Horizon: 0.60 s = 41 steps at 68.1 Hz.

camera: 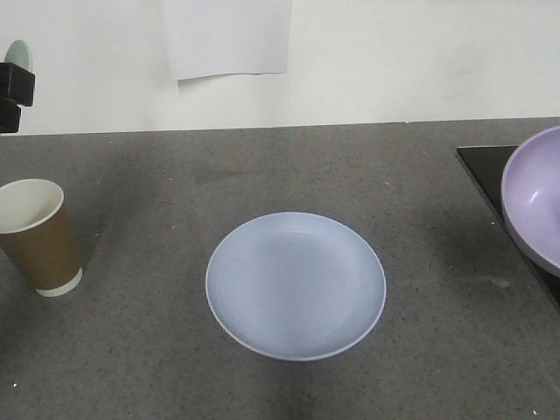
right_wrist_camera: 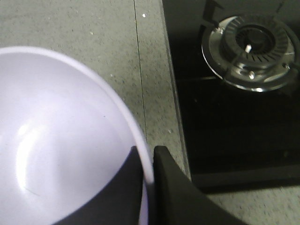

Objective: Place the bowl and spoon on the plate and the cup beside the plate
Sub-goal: 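Drive the base, holding spoon and bowl, toward the plate and cup, then approach the pale blue plate holding spoon and bowl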

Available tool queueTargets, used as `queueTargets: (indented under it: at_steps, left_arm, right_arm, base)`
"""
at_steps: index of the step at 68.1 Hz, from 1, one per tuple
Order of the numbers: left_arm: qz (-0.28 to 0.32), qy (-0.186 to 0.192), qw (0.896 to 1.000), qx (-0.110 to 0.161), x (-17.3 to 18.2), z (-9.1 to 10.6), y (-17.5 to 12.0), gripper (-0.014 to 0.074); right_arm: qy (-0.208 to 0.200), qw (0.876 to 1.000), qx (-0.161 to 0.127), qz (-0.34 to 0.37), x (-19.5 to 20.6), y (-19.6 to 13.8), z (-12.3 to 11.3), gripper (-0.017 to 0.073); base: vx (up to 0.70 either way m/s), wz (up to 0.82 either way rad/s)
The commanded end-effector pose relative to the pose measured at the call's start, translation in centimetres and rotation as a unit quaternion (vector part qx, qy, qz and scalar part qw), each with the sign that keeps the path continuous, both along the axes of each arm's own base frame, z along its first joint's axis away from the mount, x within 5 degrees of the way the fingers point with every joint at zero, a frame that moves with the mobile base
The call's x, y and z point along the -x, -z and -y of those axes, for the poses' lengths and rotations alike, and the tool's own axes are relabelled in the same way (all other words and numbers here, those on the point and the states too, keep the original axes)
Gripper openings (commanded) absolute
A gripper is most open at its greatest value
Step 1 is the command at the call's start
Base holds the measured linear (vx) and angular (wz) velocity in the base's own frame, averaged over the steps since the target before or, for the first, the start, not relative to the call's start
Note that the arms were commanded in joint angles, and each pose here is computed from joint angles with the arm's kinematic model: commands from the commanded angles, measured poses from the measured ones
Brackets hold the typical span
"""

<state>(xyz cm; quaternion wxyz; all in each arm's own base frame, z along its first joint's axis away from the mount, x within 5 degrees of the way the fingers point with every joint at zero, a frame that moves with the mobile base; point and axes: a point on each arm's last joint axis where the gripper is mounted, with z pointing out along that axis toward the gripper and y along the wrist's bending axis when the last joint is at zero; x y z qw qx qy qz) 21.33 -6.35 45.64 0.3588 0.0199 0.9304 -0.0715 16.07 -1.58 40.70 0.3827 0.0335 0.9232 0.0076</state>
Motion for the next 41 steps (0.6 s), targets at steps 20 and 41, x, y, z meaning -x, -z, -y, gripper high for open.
queueTargets:
  at_steps: [20,41]
  left_arm:
    - [0.045,0.003,0.999,0.016,0.56,-0.01,-1.42,-0.0006]
    - [0.045,0.003,0.999,0.016,0.56,-0.01,-1.42,-0.0006]
  right_arm:
    - [0.001,0.999,0.008,0.043,-0.06,-1.14,0.05,-0.001]
    - [0.001,0.999,0.008,0.043,-0.06,-1.14,0.05,-0.001]
  base:
    - [0.16,0.12]
    - [0.07,0.18]
